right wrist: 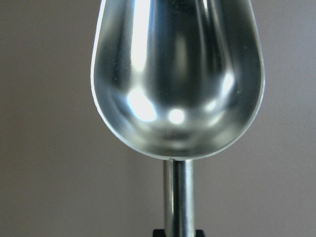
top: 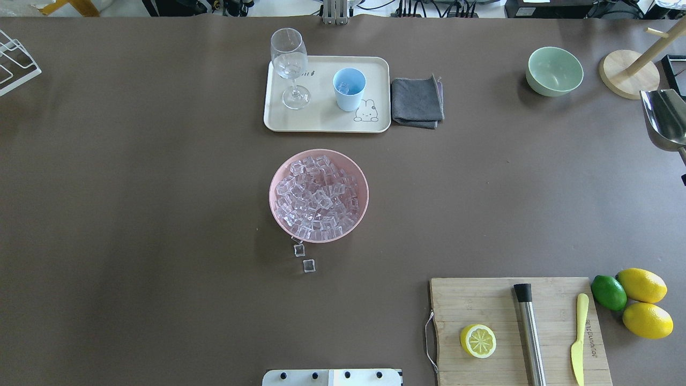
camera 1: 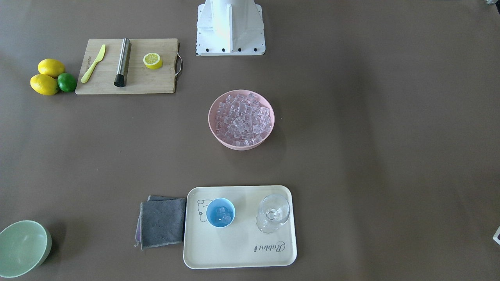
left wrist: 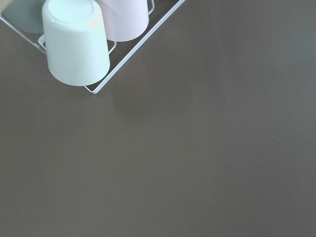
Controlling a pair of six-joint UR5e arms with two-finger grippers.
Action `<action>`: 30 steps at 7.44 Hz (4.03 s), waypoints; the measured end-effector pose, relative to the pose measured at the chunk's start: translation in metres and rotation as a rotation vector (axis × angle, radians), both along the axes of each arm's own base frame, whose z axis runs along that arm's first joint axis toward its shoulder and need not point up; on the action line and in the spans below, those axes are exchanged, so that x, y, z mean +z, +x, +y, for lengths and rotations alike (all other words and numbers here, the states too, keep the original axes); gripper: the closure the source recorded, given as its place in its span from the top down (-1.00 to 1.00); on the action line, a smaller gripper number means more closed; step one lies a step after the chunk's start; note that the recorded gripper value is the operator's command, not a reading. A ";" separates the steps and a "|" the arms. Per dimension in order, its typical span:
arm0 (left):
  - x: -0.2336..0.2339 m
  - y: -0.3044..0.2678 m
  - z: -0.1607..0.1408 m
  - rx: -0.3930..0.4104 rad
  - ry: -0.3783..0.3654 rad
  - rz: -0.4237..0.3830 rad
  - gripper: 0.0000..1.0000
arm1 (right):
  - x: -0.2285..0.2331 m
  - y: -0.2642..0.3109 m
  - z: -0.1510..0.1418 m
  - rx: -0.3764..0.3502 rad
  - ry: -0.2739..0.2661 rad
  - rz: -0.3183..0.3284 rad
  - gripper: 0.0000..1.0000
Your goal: Put ice in cup with scoop
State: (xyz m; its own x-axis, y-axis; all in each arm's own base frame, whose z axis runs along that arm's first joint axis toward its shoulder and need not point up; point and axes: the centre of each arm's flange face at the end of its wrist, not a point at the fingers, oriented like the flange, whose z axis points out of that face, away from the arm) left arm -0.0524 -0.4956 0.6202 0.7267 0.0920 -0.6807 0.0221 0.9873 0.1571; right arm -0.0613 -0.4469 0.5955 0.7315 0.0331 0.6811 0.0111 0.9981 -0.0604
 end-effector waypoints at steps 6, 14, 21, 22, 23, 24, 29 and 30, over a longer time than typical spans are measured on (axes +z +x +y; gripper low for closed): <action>-0.005 0.014 -0.003 0.028 0.008 0.004 0.99 | 0.031 -0.053 -0.007 0.082 -0.058 -0.029 -1.00; -0.006 0.019 -0.003 0.039 0.004 0.037 0.99 | 0.047 -0.080 -0.003 0.018 -0.031 -0.038 -1.00; -0.009 0.019 -0.003 0.040 0.008 0.038 0.99 | 0.042 -0.084 -0.002 -0.013 -0.031 -0.069 1.00; -0.010 0.019 -0.003 0.040 0.009 0.039 0.99 | 0.032 -0.066 -0.004 -0.006 -0.023 -0.079 1.00; -0.011 0.019 -0.003 0.040 0.011 0.039 0.99 | 0.020 -0.037 -0.007 0.002 -0.012 -0.072 1.00; -0.011 0.019 -0.003 0.040 0.011 0.039 0.99 | 0.014 0.008 -0.010 -0.001 0.002 -0.055 1.00; -0.010 0.020 -0.003 0.041 0.009 0.039 0.99 | 0.058 0.164 0.042 -0.012 0.051 -0.045 1.00; -0.010 0.020 -0.003 0.042 0.009 0.039 0.99 | 0.065 0.168 0.048 -0.015 0.051 -0.042 1.00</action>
State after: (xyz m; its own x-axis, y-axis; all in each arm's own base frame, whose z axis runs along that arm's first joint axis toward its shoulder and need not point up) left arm -0.0325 -0.4984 0.6101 0.6949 0.1280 -0.7076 -0.0126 0.9861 0.1660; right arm 0.1070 -0.3986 0.6600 0.7025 -0.0136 0.7115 0.0276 0.9996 -0.0082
